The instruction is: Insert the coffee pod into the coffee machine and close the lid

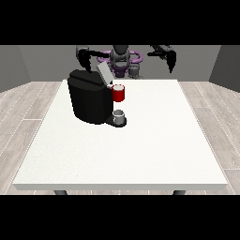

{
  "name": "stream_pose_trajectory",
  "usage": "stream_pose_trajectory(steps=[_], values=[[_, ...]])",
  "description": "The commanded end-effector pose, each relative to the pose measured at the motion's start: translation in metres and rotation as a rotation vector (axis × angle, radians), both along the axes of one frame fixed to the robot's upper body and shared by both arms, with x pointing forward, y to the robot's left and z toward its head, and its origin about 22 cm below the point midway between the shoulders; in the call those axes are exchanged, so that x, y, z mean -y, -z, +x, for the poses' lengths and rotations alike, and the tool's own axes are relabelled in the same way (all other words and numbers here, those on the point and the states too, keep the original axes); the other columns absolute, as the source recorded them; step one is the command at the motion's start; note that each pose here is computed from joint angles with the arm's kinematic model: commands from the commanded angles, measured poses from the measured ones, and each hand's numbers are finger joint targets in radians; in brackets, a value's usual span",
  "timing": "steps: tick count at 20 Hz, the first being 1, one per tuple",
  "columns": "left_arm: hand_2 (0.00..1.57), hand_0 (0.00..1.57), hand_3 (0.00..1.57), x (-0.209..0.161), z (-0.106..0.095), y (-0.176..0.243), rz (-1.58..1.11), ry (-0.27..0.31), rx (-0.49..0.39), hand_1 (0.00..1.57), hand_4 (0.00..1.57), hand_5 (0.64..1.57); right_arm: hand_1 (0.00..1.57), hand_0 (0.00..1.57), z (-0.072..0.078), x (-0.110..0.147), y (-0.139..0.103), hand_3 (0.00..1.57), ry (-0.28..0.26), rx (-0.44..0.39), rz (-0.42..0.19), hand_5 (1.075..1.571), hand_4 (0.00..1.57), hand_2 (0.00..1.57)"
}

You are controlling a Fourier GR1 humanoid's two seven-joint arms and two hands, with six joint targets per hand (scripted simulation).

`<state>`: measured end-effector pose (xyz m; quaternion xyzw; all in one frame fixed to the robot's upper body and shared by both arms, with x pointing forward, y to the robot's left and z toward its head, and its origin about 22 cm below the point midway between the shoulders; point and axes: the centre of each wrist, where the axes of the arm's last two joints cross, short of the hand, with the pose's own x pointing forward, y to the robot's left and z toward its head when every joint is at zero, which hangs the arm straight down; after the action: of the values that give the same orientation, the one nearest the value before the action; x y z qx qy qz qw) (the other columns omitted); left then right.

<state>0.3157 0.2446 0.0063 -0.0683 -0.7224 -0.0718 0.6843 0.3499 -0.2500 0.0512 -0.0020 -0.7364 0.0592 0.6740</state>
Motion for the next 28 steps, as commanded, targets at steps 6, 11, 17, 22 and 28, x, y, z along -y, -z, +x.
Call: stream_pose_trajectory(steps=[6,11,17,22,28], values=[[0.0,0.0,0.0,-0.009,-0.019,-0.017,0.023,-0.012,0.036,0.0,0.0,1.571,0.0,0.0,0.014,0.003,0.01,0.0,-0.043,0.004,-0.059,1.571,0.0,0.0],[0.0,0.0,0.0,-0.003,-0.013,-0.032,0.005,-0.023,0.031,0.0,0.0,1.571,0.0,0.0,0.031,-0.029,-0.012,0.0,-0.032,-0.001,-0.046,1.571,0.0,0.0],[0.0,0.0,0.0,-0.021,-0.014,-0.028,0.039,-0.042,0.062,0.0,0.0,1.571,0.0,0.0,0.037,-0.032,-0.015,0.0,-0.081,0.025,-0.064,1.571,0.0,0.0],[0.0,0.0,0.0,-0.038,-0.016,-0.014,0.036,-0.088,0.093,0.0,0.0,1.571,0.0,0.0,0.045,-0.046,-0.033,0.0,-0.108,0.077,-0.101,1.571,0.0,0.0],[0.0,0.0,0.0,-0.032,-0.021,-0.009,0.03,-0.061,0.067,0.0,0.0,1.571,0.0,0.0,0.051,-0.044,-0.041,0.0,-0.134,0.066,-0.104,1.571,0.08,0.0]])
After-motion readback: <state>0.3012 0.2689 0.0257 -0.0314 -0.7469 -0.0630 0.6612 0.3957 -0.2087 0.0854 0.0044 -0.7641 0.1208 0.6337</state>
